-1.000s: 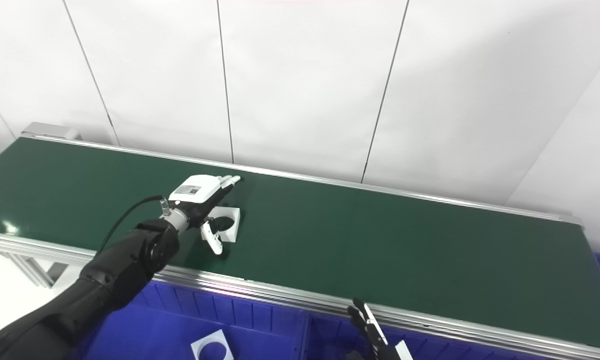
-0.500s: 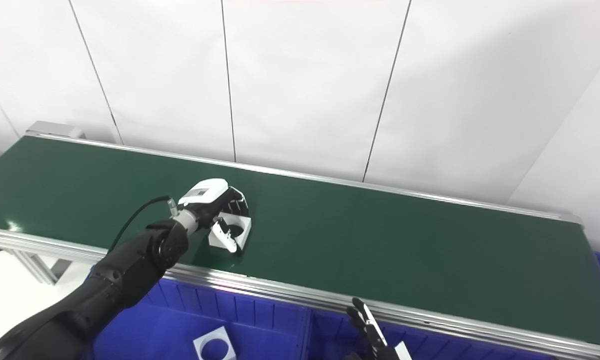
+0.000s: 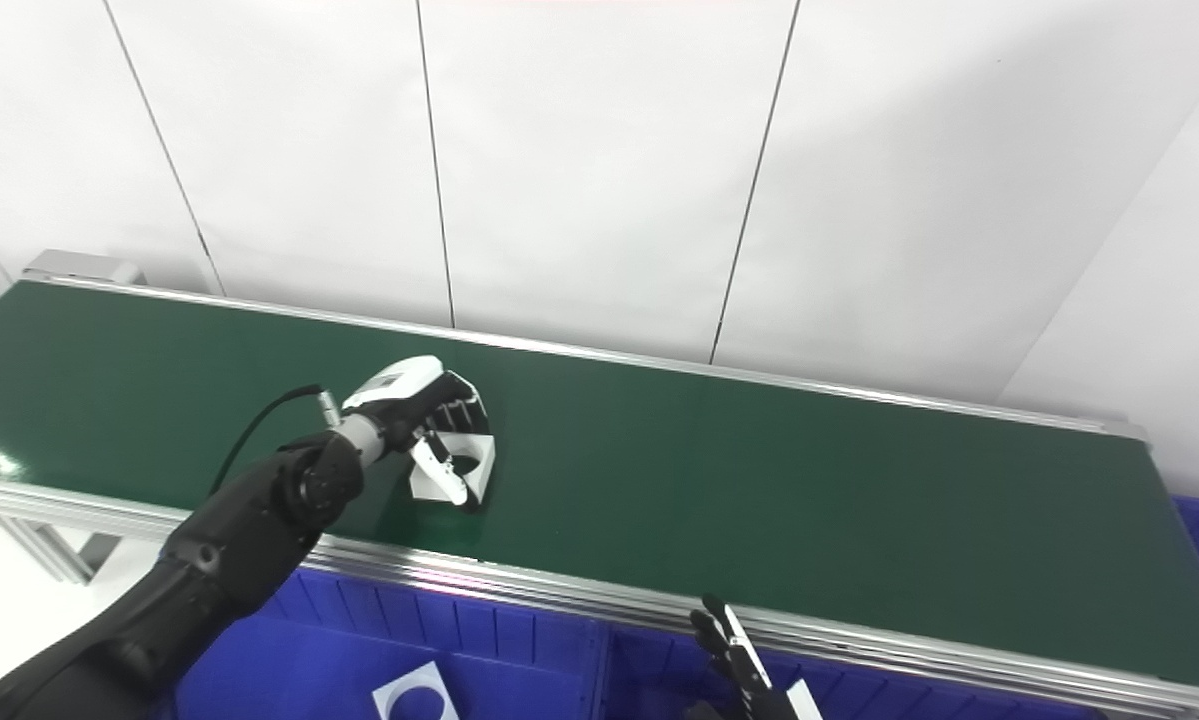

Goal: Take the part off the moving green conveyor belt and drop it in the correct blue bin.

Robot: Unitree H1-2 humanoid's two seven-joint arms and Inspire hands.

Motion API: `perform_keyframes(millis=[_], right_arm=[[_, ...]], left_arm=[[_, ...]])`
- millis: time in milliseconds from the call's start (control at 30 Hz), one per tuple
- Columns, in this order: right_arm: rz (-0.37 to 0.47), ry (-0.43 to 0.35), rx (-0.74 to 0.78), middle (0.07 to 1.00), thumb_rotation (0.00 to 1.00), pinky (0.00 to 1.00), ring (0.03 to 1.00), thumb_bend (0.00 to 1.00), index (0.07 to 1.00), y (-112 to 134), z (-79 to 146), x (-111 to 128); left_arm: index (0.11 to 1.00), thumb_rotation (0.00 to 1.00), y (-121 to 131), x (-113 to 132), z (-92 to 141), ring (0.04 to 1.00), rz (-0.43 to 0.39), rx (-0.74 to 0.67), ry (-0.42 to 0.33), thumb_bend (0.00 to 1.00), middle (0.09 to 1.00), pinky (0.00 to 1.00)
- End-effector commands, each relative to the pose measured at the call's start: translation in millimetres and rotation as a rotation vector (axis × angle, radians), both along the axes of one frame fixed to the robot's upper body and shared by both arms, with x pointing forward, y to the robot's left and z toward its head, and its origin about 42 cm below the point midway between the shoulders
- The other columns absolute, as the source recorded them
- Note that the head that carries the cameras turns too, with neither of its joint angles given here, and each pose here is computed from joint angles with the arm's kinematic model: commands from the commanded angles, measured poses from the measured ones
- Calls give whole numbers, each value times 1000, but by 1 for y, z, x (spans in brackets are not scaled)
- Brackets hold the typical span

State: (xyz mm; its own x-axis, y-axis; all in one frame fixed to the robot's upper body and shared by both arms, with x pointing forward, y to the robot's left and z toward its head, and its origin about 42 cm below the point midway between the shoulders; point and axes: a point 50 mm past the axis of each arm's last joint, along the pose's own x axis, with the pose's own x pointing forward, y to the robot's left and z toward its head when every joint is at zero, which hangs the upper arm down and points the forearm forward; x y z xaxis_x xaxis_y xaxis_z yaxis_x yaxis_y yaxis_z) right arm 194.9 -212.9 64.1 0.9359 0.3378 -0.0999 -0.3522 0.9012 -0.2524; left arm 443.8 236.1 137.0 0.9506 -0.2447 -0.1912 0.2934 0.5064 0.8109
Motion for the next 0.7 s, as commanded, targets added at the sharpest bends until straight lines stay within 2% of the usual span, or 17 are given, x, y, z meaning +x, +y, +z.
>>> perform_keyframes(millis=[0, 33, 67, 167, 300, 533, 667], right_arm=[[6, -108, 24, 942, 928, 934, 939, 711, 994, 4, 17, 5], [5, -110, 21, 941, 931, 933, 939, 711, 994, 5, 17, 5], [4, -111, 21, 940, 933, 925, 938, 712, 993, 6, 18, 5], [-2, -112, 17, 942, 932, 927, 941, 712, 993, 8, 19, 6], [-10, -129, 15, 939, 922, 925, 939, 699, 993, 11, 21, 6], [-26, -130, 23, 944, 917, 914, 941, 710, 995, 18, 28, 6], [-34, -128, 23, 948, 935, 914, 940, 718, 998, 20, 34, 7]], left_arm=[[477, 0, 1, 10, 49, 509, 14, -87, -164, 515, 524, 420], [478, 0, 1, 7, 55, 498, 12, -118, -193, 516, 522, 404], [494, 0, 1, 4, 60, 449, 11, -143, -214, 518, 475, 369], [507, 0, 0, -9, 74, 413, 3, -210, -270, 518, 444, 342], [500, 0, -1, -31, 79, 454, -14, -303, -301, 519, 468, 408], [483, 0, -3, -68, 69, 475, -69, -419, -328, 518, 495, 438], [489, 0, -8, -87, 57, 450, -104, -469, -318, 517, 484, 396]])
